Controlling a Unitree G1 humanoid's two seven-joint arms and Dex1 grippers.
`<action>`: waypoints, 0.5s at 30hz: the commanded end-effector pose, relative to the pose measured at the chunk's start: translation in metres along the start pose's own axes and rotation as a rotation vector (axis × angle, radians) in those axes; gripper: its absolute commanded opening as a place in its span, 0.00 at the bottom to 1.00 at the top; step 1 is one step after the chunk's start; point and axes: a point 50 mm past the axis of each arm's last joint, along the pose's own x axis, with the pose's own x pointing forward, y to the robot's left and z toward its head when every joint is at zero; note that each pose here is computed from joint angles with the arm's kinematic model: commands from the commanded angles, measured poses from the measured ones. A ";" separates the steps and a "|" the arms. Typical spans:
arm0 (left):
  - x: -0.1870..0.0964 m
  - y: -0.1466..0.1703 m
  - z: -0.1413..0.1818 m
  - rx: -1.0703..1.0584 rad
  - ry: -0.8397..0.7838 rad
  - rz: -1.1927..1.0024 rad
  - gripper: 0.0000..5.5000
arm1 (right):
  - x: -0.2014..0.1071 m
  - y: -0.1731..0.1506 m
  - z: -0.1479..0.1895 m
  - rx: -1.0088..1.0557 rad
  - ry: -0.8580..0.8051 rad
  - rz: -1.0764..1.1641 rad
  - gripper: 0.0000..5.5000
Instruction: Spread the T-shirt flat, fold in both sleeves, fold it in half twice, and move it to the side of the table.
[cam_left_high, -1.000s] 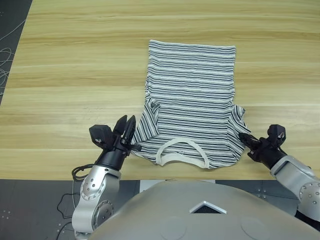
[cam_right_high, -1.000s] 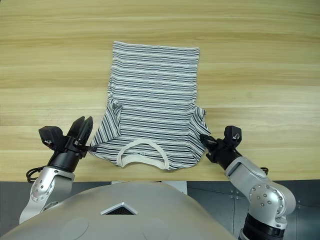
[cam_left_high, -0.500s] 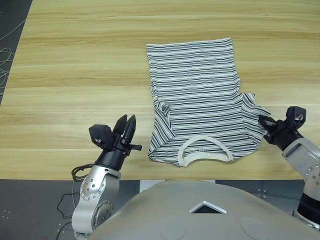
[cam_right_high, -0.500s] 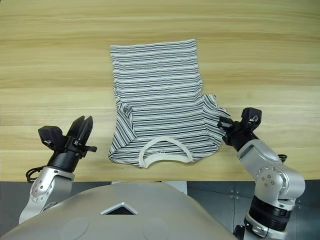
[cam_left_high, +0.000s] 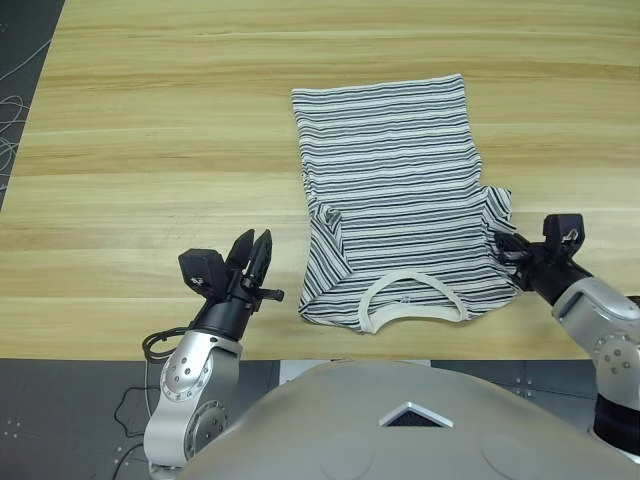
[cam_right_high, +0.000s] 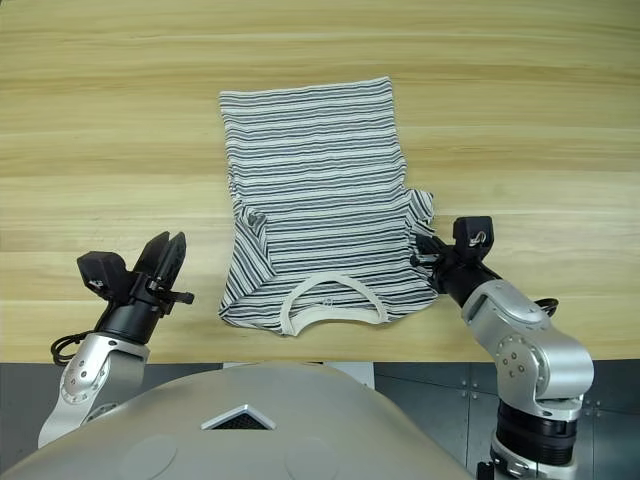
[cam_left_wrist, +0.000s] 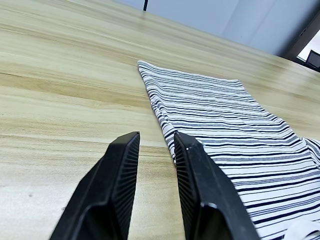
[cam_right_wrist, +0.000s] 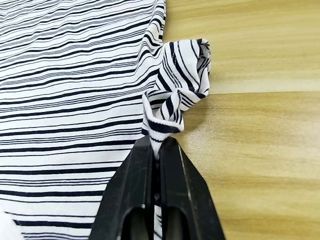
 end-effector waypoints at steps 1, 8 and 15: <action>0.000 -0.002 0.000 0.006 -0.007 -0.005 0.24 | -0.006 0.007 0.005 -0.093 -0.042 0.019 0.02; 0.000 -0.002 0.001 0.013 -0.007 -0.007 0.24 | -0.012 0.024 0.004 -0.194 -0.103 0.108 0.02; 0.001 -0.002 0.001 0.016 -0.008 -0.010 0.24 | -0.014 0.037 -0.016 -0.184 -0.013 0.207 0.02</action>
